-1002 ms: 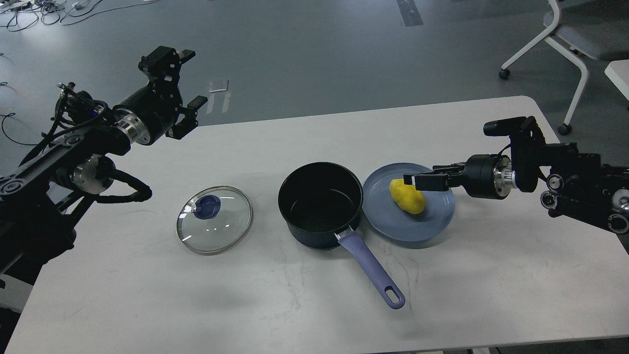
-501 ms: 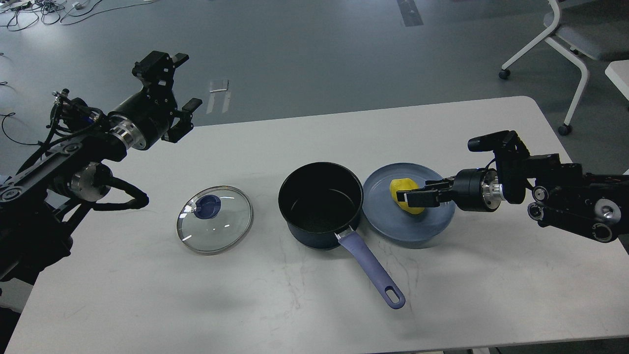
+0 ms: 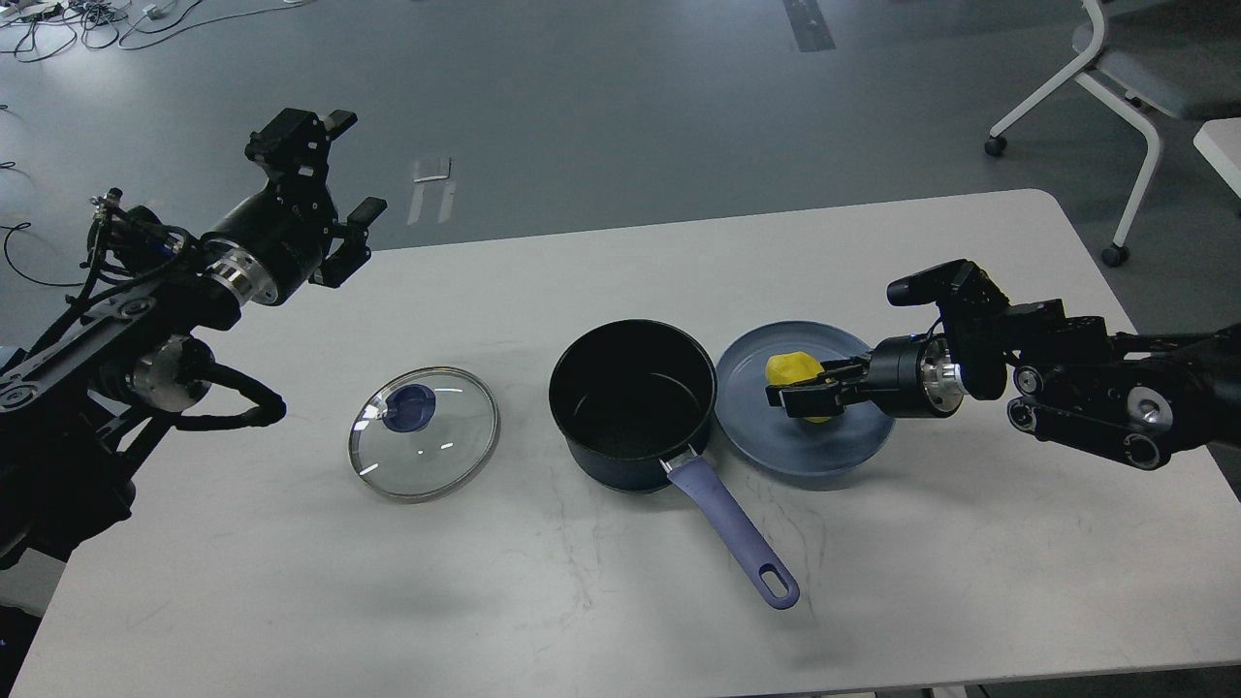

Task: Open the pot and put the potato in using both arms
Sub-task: 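Grasp the yellow potato on the plate with the right gripper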

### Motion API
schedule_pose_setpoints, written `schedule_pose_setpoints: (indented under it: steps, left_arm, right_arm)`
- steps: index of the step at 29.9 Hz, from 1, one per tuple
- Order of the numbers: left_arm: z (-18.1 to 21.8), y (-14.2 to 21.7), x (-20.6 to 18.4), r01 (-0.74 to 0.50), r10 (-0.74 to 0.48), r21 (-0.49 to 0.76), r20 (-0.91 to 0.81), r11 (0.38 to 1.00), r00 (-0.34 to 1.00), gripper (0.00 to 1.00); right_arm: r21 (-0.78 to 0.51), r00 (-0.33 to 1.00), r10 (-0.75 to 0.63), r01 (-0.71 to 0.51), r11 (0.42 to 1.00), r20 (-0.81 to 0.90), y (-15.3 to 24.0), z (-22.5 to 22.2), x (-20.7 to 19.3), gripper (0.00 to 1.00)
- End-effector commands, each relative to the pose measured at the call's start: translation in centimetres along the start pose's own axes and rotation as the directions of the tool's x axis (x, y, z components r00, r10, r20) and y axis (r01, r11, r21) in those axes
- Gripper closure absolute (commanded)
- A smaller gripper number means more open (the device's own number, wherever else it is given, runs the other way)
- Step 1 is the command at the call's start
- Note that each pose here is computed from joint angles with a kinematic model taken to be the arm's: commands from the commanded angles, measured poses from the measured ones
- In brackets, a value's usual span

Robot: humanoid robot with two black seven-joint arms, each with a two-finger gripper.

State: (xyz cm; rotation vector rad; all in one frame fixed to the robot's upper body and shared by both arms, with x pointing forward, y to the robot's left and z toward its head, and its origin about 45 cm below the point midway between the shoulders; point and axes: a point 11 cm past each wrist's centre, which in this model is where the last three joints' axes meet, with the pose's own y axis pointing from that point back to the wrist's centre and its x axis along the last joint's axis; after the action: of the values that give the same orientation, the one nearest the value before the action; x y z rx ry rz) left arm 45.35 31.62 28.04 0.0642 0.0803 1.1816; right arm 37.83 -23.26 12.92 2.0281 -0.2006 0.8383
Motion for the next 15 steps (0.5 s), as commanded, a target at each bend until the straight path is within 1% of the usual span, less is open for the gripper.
schedule_pose_setpoints:
  steps: [1,2,3,4,5,6,7,8,10,12,15]
  left_arm:
    - [0.3,0.1,0.1,-0.003,0.003,-0.026,0.003,1.0,1.0,0.02]
    - [0.3,0.1,0.1,-0.003,0.003,-0.026,0.003,1.0,1.0,0.02]
    - [0.3,0.1,0.2,-0.005,0.005,-0.029,0.002,1.0,1.0,0.02]
    - [0.2,0.1,0.1,-0.003,0.003,-0.028,0.002,1.0,1.0,0.02]
    - [0.2,0.1,0.2,-0.005,0.005,-0.027,0.003,1.0,1.0,0.02]
    - [0.2,0.1,0.2,-0.005,0.005,-0.027,0.003,1.0,1.0,0.02]
    - [0.1,0.1,0.1,-0.004,0.004,-0.028,0.001,1.0,1.0,0.02]
    - [0.1,0.1,0.1,-0.004,0.004,-0.028,0.001,1.0,1.0,0.02]
    - [-0.1,0.3,0.3,-0.009,0.009,-0.025,0.0,1.0,1.0,0.02]
    - [-0.1,0.3,0.3,-0.009,0.01,-0.028,0.0,1.0,1.0,0.02]
    - [-0.3,0.3,0.4,-0.013,0.013,-0.023,0.0,1.0,1.0,0.02]
  right_arm:
    - [-0.008,0.999,-0.015,0.015,1.0,-0.031,-0.3,0.0,0.4,0.34]
    - [-0.008,0.999,-0.015,0.015,1.0,-0.031,-0.3,0.0,0.4,0.34]
    - [-0.014,0.999,-0.016,0.016,1.0,-0.032,-0.3,0.1,0.3,0.37]
    - [-0.012,0.999,-0.015,0.014,1.0,-0.033,-0.5,0.1,0.4,0.42]
    - [-0.013,0.999,-0.016,0.016,1.0,-0.034,-0.5,0.1,0.4,0.44]
    - [-0.007,0.999,-0.016,0.016,1.0,-0.034,-0.5,0.0,0.3,0.48]
    - [-0.002,0.999,-0.02,0.02,1.0,-0.035,-0.5,0.0,0.2,0.54]
    - [-0.002,0.999,-0.02,0.02,1.0,-0.035,-0.5,0.0,0.2,0.54]
    - [0.008,0.999,-0.02,0.021,1.0,-0.036,-0.5,-0.1,0.3,0.59]
    - [0.008,0.999,-0.017,0.017,1.0,-0.039,-0.5,-0.1,0.5,0.61]
    - [0.011,0.999,-0.004,0.004,1.0,-0.049,-0.4,-0.4,1.2,0.61]
